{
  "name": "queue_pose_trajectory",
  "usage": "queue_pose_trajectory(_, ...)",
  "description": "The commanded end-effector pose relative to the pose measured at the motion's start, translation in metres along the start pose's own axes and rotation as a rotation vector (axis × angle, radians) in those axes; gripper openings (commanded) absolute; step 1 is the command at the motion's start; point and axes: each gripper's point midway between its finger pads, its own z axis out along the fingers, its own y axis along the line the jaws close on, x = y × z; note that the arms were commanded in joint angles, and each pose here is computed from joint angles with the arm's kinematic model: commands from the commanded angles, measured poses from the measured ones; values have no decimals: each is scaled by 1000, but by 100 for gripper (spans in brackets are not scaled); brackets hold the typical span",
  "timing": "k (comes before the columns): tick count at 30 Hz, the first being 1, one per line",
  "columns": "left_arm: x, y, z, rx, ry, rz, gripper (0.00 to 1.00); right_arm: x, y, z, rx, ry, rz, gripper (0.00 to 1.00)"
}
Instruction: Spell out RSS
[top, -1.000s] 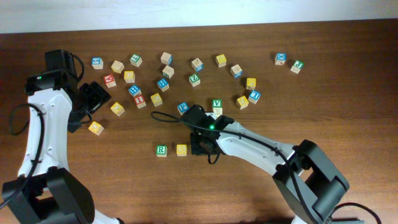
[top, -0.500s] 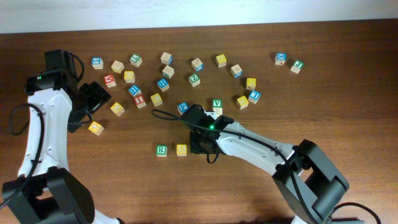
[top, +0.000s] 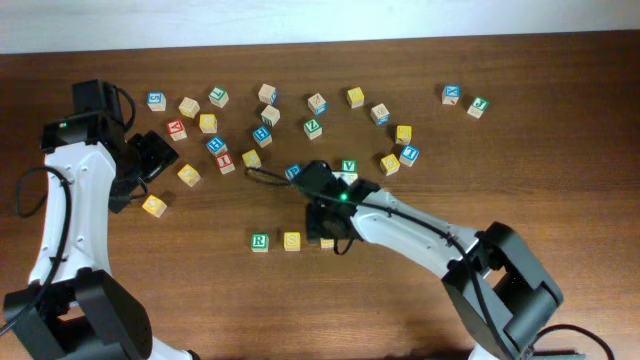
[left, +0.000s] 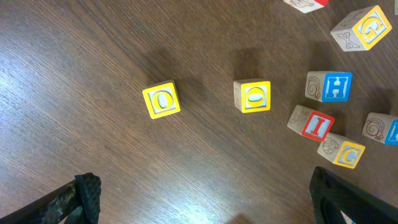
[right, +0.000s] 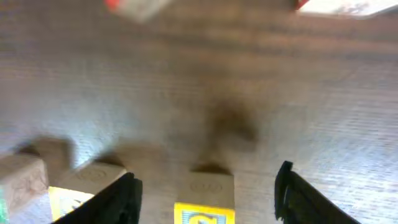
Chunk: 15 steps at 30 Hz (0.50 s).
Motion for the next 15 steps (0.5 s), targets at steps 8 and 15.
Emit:
queue_pose_trajectory(8,-1,3,1,-15,-3,-8,99,-59,-19,-185,-29,-113,22,98)
queue_pose_trajectory(15,-1,3,1,-15,-3,-8,99,-23,-102,-278,94,-222,92,98)
